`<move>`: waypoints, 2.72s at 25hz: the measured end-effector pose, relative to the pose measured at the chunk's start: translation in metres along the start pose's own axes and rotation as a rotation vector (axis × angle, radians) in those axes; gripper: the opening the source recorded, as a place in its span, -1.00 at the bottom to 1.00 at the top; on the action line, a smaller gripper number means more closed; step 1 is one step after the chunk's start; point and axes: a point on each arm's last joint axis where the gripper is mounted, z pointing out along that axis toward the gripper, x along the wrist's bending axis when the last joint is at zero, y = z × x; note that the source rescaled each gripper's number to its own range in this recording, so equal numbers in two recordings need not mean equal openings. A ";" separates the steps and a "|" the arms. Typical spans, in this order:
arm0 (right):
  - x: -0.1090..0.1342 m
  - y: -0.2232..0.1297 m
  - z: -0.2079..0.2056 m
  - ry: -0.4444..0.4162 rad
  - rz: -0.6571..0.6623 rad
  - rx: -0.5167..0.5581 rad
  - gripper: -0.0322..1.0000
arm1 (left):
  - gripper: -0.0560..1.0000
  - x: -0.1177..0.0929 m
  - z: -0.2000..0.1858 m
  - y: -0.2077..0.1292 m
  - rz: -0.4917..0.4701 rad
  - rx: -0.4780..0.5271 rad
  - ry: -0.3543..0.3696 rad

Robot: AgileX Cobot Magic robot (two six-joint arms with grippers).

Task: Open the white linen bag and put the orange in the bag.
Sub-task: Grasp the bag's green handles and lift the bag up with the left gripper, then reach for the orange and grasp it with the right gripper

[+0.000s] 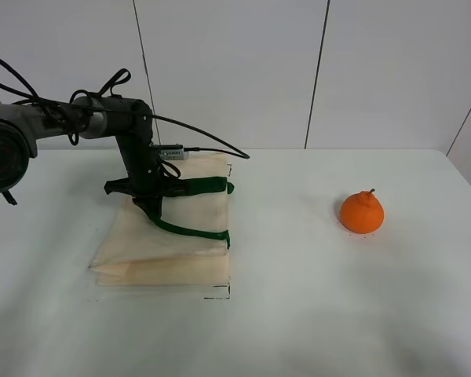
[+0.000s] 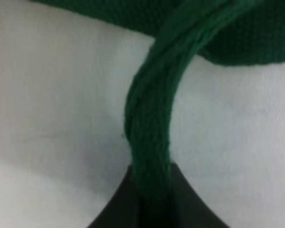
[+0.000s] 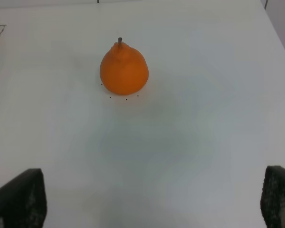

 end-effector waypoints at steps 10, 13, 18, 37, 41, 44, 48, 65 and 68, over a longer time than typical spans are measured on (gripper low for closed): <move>0.000 0.000 0.000 0.000 0.000 0.000 1.00 | -0.89 -0.008 -0.113 0.018 0.064 -0.172 -0.092; 0.000 0.000 0.000 0.000 0.000 0.000 1.00 | -0.89 -0.006 -0.158 0.008 0.079 -0.264 -0.126; 0.000 0.000 0.000 0.000 0.000 0.000 1.00 | -0.89 -0.003 -0.230 -0.018 0.091 -0.404 -0.205; 0.001 0.060 0.071 -0.007 0.004 0.292 1.00 | -0.89 -0.007 -0.315 -0.074 0.168 -0.596 -0.255; 0.001 0.092 0.137 -0.012 0.008 0.485 1.00 | -0.89 -0.006 -0.315 -0.074 0.168 -0.597 -0.252; 0.001 0.110 0.199 -0.013 0.010 0.634 1.00 | -0.89 -0.006 -0.315 -0.074 0.169 -0.597 -0.251; 0.001 0.126 0.276 -0.014 0.014 0.813 1.00 | -0.89 -0.006 -0.315 -0.074 0.169 -0.597 -0.250; 0.034 0.098 0.441 0.033 -0.059 1.034 1.00 | -0.89 -0.006 -0.315 -0.074 0.175 -0.598 -0.249; 0.032 0.081 0.455 0.019 -0.078 1.047 1.00 | -0.89 -0.006 -0.315 -0.074 0.175 -0.598 -0.249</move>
